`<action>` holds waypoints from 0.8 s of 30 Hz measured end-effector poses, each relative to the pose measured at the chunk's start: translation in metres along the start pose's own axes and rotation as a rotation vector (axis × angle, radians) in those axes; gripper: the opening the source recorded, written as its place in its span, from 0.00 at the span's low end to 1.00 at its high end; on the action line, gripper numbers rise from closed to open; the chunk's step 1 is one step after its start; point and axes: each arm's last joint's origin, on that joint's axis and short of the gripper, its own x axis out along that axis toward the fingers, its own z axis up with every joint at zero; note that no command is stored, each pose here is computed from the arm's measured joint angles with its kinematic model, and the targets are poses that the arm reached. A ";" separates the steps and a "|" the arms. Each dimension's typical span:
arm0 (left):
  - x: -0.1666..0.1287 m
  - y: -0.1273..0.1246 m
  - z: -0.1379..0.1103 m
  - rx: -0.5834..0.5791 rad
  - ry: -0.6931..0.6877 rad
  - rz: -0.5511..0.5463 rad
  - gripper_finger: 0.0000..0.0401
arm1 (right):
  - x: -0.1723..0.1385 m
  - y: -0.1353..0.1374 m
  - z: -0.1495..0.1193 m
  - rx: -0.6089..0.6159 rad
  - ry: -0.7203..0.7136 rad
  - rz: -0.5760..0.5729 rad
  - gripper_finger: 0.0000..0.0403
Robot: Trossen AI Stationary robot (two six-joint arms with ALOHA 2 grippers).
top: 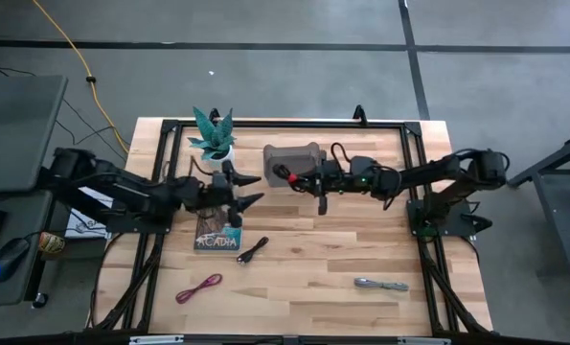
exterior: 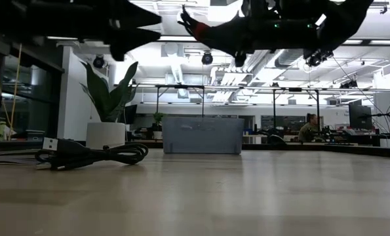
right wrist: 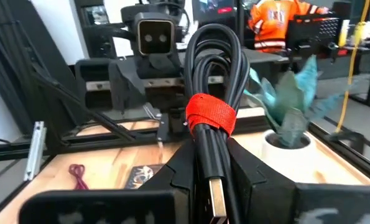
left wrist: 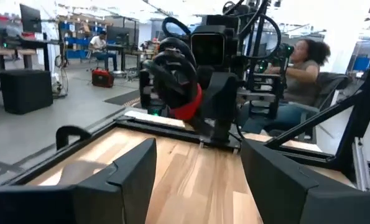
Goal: Pick and place USB-C Cables
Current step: Put the top black USB cable into the black bin
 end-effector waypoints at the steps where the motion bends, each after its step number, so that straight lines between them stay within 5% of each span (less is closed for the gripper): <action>1: 0.004 -0.001 -0.002 0.006 0.002 0.000 0.54 | 0.002 0.002 -0.001 -0.001 -0.006 0.008 0.09; 24: 0.063 -0.022 -0.018 0.099 -0.097 -0.079 0.54 | 0.004 0.028 -0.006 -0.024 0.023 0.159 0.08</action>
